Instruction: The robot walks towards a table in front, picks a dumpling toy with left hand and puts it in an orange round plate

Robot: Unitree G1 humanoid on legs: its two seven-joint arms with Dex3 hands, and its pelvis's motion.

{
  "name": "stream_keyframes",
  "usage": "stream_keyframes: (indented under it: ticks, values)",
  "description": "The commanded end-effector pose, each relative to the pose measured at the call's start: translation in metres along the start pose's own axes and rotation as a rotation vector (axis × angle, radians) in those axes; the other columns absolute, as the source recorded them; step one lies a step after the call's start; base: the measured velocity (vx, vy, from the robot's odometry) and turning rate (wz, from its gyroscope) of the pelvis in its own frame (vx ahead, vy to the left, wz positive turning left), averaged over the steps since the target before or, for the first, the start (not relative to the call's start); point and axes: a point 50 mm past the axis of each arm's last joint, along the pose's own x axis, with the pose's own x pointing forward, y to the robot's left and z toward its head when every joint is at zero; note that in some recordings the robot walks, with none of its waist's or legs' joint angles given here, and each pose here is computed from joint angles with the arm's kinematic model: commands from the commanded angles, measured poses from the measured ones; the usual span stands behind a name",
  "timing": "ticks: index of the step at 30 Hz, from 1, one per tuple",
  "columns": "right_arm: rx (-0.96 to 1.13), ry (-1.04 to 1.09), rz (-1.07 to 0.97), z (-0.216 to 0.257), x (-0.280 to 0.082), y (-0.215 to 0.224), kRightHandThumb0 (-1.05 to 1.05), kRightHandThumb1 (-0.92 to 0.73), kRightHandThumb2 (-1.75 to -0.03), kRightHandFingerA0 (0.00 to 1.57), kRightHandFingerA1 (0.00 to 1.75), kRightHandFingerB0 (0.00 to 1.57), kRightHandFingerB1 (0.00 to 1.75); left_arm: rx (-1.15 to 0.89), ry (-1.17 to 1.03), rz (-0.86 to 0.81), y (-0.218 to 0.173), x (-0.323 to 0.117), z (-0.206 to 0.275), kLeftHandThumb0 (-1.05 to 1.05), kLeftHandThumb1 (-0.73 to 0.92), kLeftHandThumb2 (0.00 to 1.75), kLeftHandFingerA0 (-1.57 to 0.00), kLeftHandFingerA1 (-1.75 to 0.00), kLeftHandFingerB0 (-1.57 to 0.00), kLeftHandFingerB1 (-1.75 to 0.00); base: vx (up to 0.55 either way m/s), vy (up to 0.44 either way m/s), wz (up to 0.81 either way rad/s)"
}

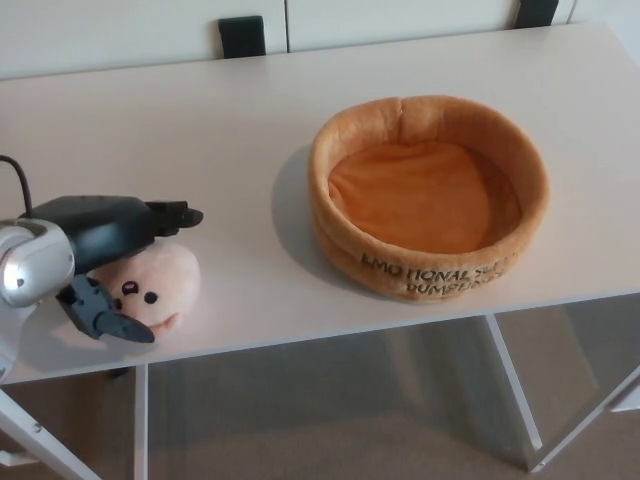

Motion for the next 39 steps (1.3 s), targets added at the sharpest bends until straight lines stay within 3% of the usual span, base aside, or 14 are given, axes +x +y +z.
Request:
stream_keyframes:
  ticks: [1,22,23,25,26,28,29,30,31,33,34,36,38,39]
  values:
    - [-0.011,0.008,-0.020,-0.001,-0.001,-0.008,-0.34,-0.77,-0.62,0.53,0.60,0.34,0.34,0.016,0.047,-0.033,-0.006,0.001,-0.006,-0.58,0.39,0.71,0.00,-0.08,0.00,-0.15,0.00,0.000,0.00]
    - [-0.002,-0.001,-0.016,0.000,-0.001,-0.007,-0.32,-0.76,-0.62,0.50,0.59,0.32,0.35,0.014,0.081,-0.079,-0.023,0.013,-0.014,-0.56,0.38,0.71,-0.01,-0.22,0.00,-0.16,0.00,0.000,0.00]
    - [-0.003,-0.004,-0.012,0.000,-0.001,-0.007,-0.33,-0.77,-0.64,0.50,0.60,0.32,0.36,0.034,0.066,-0.052,-0.026,0.014,-0.013,-0.46,0.37,0.67,-0.38,-0.51,0.00,-0.16,0.00,0.000,0.00]
    - [-0.003,-0.005,-0.010,0.000,-0.001,-0.007,-0.33,-0.77,-0.64,0.50,0.60,0.32,0.36,0.043,0.059,-0.041,-0.028,0.014,-0.013,-0.46,0.37,0.67,-0.38,-0.51,0.00,-0.16,0.00,0.000,0.00]
    - [0.000,-0.005,-0.009,0.001,-0.001,-0.006,-0.33,-0.78,-0.64,0.50,0.59,0.33,0.36,0.037,0.060,-0.028,-0.033,0.017,-0.012,-0.17,0.58,0.58,-0.90,-0.61,-0.62,-0.39,0.00,0.000,0.00]
    - [0.003,-0.004,-0.007,0.001,-0.001,-0.005,-0.33,-0.78,-0.64,0.50,0.59,0.33,0.36,0.030,0.060,-0.011,-0.040,0.020,-0.012,-0.17,0.58,0.58,-0.90,-0.61,-0.62,-0.39,0.00,0.000,0.00]
    - [0.016,-0.005,-0.005,0.001,-0.001,-0.005,-0.33,-0.78,-0.64,0.50,0.59,0.33,0.36,0.039,0.056,-0.001,-0.043,0.022,-0.011,-0.25,0.57,0.58,-0.92,-0.55,-0.81,-0.46,0.00,0.000,0.00]
    - [0.020,-0.006,-0.004,0.001,-0.001,-0.005,-0.33,-0.78,-0.64,0.50,0.59,0.33,0.36,0.042,0.055,0.002,-0.044,0.022,-0.011,-0.25,0.57,0.58,-0.92,-0.55,-0.81,-0.46,0.00,0.000,0.00]
    - [0.032,-0.004,-0.007,0.001,0.000,-0.005,-0.33,-0.77,-0.63,0.49,0.61,0.34,0.37,0.062,0.020,0.046,-0.049,0.023,-0.010,-0.25,0.58,0.57,-0.76,-1.22,-0.83,-0.79,0.00,0.000,0.00]
    - [0.036,-0.003,-0.008,0.001,0.000,-0.005,-0.33,-0.77,-0.63,0.49,0.61,0.34,0.37,0.069,0.004,0.066,-0.051,0.023,-0.009,-0.25,0.58,0.57,-0.76,-1.22,-0.83,-0.79,0.00,0.000,0.00]
    - [0.032,-0.007,-0.008,0.002,0.000,-0.005,-0.39,-0.61,-0.89,0.45,0.65,0.27,0.49,0.078,-0.013,0.098,-0.053,0.024,-0.009,-0.24,0.67,0.58,-0.57,-1.55,-0.63,-1.07,0.00,0.000,0.00]
    - [0.027,-0.011,-0.008,0.003,0.000,-0.005,-0.39,-0.61,-0.89,0.45,0.65,0.27,0.49,0.088,-0.036,0.137,-0.055,0.024,-0.009,-0.24,0.67,0.58,-0.57,-1.55,-0.63,-1.07,0.00,0.000,0.00]
    - [0.025,-0.018,-0.005,0.003,0.000,-0.005,-0.34,-0.79,-0.63,0.49,0.61,0.33,0.37,0.089,-0.054,0.156,-0.056,0.024,-0.009,-0.25,0.61,0.58,-0.58,-1.51,-0.59,-1.12,0.00,0.000,0.00]
    - [0.018,-0.020,-0.004,0.003,0.000,-0.005,-0.32,-0.80,-0.64,0.47,0.57,0.33,0.37,0.091,-0.064,0.175,-0.056,0.024,-0.009,-0.23,0.67,0.57,-0.56,-1.56,-0.46,-1.39,0.00,0.000,0.00]
